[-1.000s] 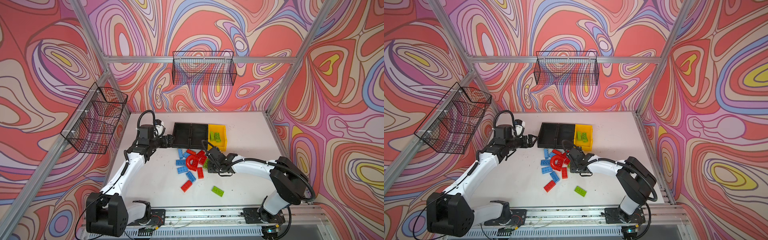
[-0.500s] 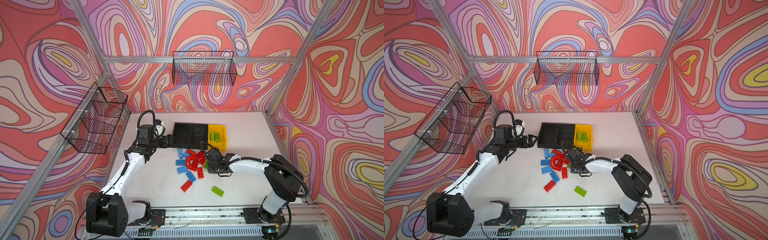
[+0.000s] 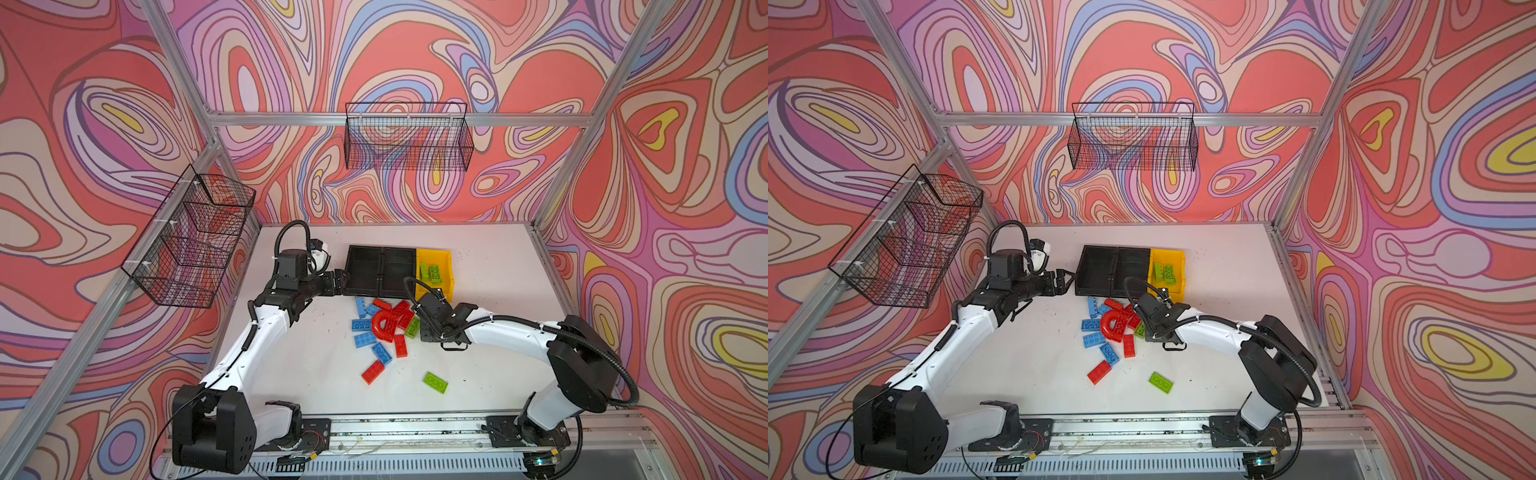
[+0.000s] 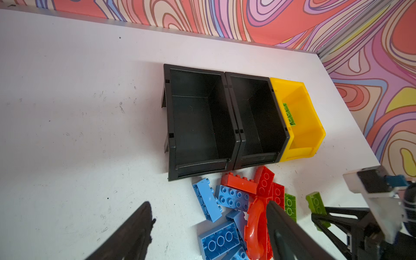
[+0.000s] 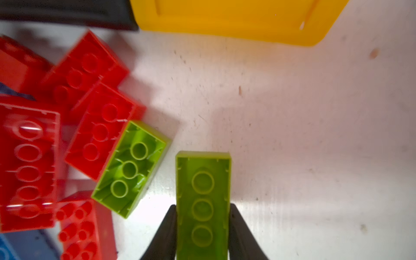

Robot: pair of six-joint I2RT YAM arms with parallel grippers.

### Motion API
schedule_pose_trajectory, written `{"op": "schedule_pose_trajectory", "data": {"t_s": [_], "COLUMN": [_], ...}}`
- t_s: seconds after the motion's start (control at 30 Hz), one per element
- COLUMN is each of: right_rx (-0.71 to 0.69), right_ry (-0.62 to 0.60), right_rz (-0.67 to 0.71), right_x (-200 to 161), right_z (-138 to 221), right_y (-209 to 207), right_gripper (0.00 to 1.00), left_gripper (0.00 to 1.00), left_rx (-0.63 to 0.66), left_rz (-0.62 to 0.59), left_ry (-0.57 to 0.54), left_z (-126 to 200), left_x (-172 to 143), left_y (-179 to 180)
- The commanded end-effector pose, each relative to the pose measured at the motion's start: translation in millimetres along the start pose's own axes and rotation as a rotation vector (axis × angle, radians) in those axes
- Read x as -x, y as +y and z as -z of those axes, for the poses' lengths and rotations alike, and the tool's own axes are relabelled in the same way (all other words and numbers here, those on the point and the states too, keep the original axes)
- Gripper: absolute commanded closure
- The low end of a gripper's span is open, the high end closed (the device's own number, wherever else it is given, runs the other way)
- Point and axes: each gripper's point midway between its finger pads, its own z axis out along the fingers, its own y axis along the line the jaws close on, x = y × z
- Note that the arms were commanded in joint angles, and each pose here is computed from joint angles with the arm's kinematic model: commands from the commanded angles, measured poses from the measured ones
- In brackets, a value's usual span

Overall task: Sort the legos into containers by color
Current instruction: Pick up the lego from the center of the table, then place the lego in the container.

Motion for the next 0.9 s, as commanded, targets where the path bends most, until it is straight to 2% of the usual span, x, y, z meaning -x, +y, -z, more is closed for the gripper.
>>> {"op": "schedule_pose_trajectory", "data": {"t_s": [0.0,0.2,0.4,0.67,0.87], "right_rx": [-0.027,-0.051,-0.055,-0.035,0.014], "right_ry": [-0.107,-0.167,-0.164,-0.120,-0.142], "right_rz": [-0.001,-0.017,0.043,0.103,0.083], "right_x": [44.3,107.8,162.3,182.7,188.1], "right_z": [22.4,15.3,-17.0,-56.1,-56.0], "right_y": [-8.2,-31.4,-42.0,-31.2,-24.2], "right_gripper": [0.70,0.70,0.68,0.67,0.55], "left_gripper": [0.18,0.18,0.19,0.19,0.19], "left_rx": [-0.012,0.007,-0.034,-0.026,-0.025], "left_rz": [-0.011,-0.026,-0.004,-0.006,-0.006], "left_ry": [-0.014,-0.037,-0.028,-0.029,-0.026], "left_z": [3.0,8.6,6.9,7.7,6.6], "left_x": [7.9,12.3,10.3,10.4,10.2], "left_y": [-3.5,-2.3,-8.7,-7.3,-6.9]}}
